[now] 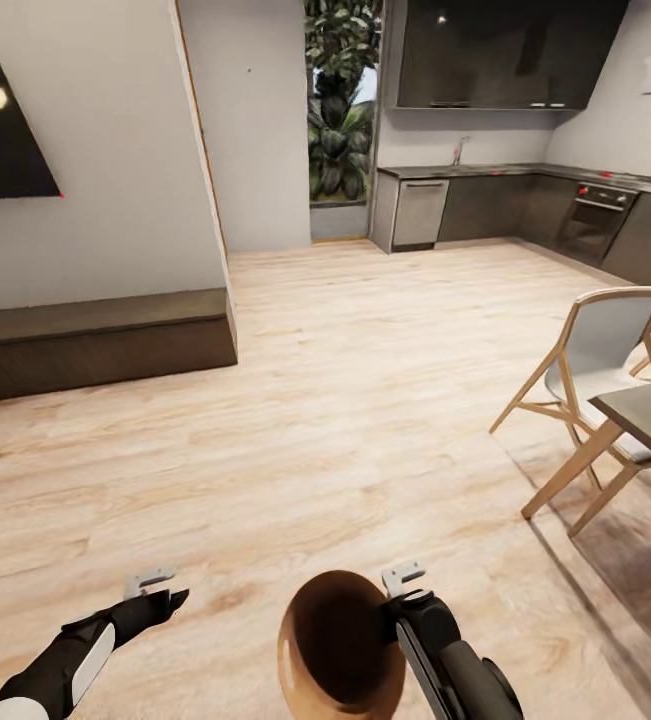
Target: Put the three can of soda from the living room inside the tash can in the kitchen.
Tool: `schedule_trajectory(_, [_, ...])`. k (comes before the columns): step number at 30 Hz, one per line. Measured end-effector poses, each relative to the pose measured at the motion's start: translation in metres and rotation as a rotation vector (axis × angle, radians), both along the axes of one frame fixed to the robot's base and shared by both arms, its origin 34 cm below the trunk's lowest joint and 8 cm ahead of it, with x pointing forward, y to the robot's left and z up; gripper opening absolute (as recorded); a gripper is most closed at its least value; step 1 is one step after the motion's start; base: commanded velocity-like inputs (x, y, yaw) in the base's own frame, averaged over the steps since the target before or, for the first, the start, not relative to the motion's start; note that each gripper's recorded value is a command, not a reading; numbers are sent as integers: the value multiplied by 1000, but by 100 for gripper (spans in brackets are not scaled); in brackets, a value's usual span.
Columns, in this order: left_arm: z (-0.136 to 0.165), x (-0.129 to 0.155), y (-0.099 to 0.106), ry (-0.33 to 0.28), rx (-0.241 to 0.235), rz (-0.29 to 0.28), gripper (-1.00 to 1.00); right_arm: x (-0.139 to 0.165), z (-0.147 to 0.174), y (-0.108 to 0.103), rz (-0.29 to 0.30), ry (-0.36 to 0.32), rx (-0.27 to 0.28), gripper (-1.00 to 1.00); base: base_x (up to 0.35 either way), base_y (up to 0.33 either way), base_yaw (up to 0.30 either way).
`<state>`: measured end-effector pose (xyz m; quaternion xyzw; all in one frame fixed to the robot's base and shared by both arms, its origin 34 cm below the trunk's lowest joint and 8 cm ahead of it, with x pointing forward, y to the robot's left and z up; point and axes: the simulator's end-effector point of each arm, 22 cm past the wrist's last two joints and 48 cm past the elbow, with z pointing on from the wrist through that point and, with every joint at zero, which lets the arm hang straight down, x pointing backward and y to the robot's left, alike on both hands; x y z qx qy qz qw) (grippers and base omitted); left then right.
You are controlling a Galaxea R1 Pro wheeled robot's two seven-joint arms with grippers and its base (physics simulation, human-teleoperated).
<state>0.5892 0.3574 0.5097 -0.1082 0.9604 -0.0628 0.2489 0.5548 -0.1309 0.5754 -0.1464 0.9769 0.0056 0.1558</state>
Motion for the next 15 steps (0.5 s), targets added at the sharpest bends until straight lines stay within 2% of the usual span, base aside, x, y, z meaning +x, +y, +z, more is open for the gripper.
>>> schedule_trajectory(9, [0,0,0,0,1,0,100,0,0,1,0,0,1,-100,102,282,259])
schedule_trajectory(15, [0,0,0,-1,1,-1,100,0,0,2,-1,1,4,-100,180,249,259])
